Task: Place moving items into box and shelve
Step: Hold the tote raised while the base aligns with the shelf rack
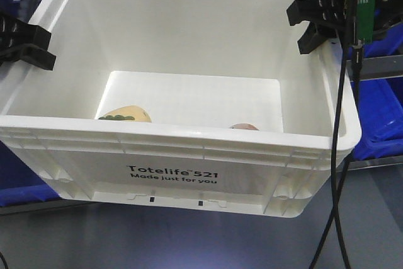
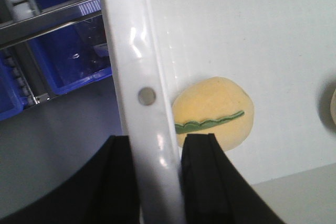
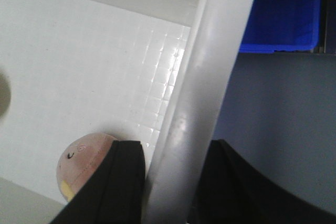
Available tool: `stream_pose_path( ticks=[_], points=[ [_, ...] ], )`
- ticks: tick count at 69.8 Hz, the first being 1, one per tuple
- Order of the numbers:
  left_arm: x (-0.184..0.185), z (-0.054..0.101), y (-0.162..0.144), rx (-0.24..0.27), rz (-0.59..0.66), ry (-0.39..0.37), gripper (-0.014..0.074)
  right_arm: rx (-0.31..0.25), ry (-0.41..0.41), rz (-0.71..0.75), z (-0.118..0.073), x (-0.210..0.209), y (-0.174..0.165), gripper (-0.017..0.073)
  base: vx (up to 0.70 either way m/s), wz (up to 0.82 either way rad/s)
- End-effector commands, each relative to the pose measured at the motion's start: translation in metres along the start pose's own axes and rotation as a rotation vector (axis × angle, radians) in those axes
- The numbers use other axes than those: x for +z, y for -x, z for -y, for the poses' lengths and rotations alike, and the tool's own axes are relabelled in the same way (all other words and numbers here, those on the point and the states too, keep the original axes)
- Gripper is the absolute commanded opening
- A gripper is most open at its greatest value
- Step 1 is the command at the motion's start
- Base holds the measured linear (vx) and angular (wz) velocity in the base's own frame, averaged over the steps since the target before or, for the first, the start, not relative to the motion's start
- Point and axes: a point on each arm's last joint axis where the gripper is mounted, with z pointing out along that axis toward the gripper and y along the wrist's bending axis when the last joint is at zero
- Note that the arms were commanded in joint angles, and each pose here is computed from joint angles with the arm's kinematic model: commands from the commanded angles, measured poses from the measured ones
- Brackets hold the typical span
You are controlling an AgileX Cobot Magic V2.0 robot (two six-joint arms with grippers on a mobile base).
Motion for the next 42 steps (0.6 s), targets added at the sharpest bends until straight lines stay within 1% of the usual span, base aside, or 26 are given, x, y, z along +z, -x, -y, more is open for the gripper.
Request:
stream_pose_path(
  ticks=[1, 20, 42],
  points=[
    [-0.0263, 0.0134, 0.0115, 0.009, 0.18, -0.059, -0.0017, -0.033, 0.06, 0.171, -0.0084, -0.0336, 0.0052, -0.0012, 0.1, 0.41],
    [-0.0263, 0.0134, 0.0115, 0.009, 0.18, -0.059, -0.0017, -0.033, 0.06, 0.171, -0.0084, -0.0336, 0.0052, -0.0012, 0.13, 0.32],
    [-0.0263, 0.0134, 0.0115, 0.009, 0.18, -0.059, -0.0017, -0.033, 0.06, 0.171, -0.0084, -0.0336, 0.0052, -0.0012, 0.18, 0.17]
  ],
)
